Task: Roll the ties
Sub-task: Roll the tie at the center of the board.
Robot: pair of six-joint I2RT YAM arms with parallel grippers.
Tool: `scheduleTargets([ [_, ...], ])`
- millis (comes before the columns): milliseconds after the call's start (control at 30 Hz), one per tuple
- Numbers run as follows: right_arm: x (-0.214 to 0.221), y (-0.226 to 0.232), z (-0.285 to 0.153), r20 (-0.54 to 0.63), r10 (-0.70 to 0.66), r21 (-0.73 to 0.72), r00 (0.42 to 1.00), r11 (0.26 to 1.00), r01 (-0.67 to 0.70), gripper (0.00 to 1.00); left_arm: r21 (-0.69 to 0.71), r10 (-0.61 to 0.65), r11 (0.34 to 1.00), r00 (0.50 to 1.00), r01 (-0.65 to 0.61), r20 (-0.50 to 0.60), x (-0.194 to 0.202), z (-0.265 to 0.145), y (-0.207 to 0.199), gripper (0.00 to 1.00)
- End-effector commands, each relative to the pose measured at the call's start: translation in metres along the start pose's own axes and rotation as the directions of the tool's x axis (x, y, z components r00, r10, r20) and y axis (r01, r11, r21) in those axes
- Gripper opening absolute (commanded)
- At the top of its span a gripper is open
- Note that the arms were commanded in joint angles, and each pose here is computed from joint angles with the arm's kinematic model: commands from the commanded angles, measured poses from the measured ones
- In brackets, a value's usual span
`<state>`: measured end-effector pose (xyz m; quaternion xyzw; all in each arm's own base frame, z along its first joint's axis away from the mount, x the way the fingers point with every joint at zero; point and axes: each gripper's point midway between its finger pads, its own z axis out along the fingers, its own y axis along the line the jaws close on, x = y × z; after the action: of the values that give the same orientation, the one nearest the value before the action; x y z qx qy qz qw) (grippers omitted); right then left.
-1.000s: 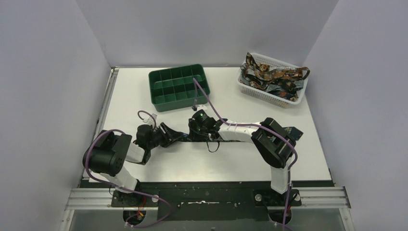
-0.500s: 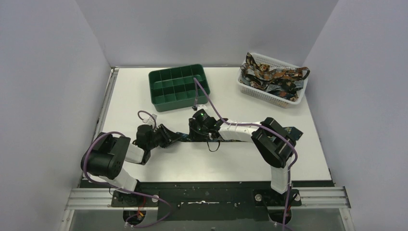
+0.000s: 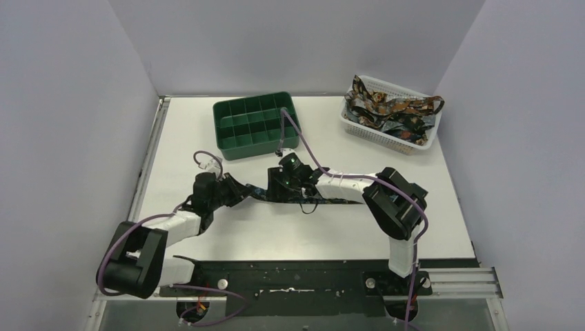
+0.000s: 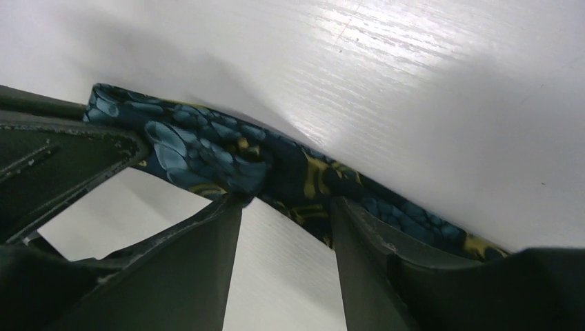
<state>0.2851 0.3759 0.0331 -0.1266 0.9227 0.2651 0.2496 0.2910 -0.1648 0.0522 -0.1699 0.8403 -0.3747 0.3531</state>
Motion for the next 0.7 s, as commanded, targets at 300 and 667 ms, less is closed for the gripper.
scheduleTargets([
  [300,-0.034,0.012,-0.038,0.096,-0.008,-0.122,0.995,0.992,0.02,0.55,-0.309,0.141,0.947,0.979,-0.089,0.15,-0.049,-0.033,0.02,0.02],
  [667,-0.015,-0.024,-0.008,0.014,-0.034,-0.001,0.999,0.999,0.034,0.52,-0.301,0.118,0.952,0.975,-0.057,0.187,-0.056,-0.027,0.015,0.04],
])
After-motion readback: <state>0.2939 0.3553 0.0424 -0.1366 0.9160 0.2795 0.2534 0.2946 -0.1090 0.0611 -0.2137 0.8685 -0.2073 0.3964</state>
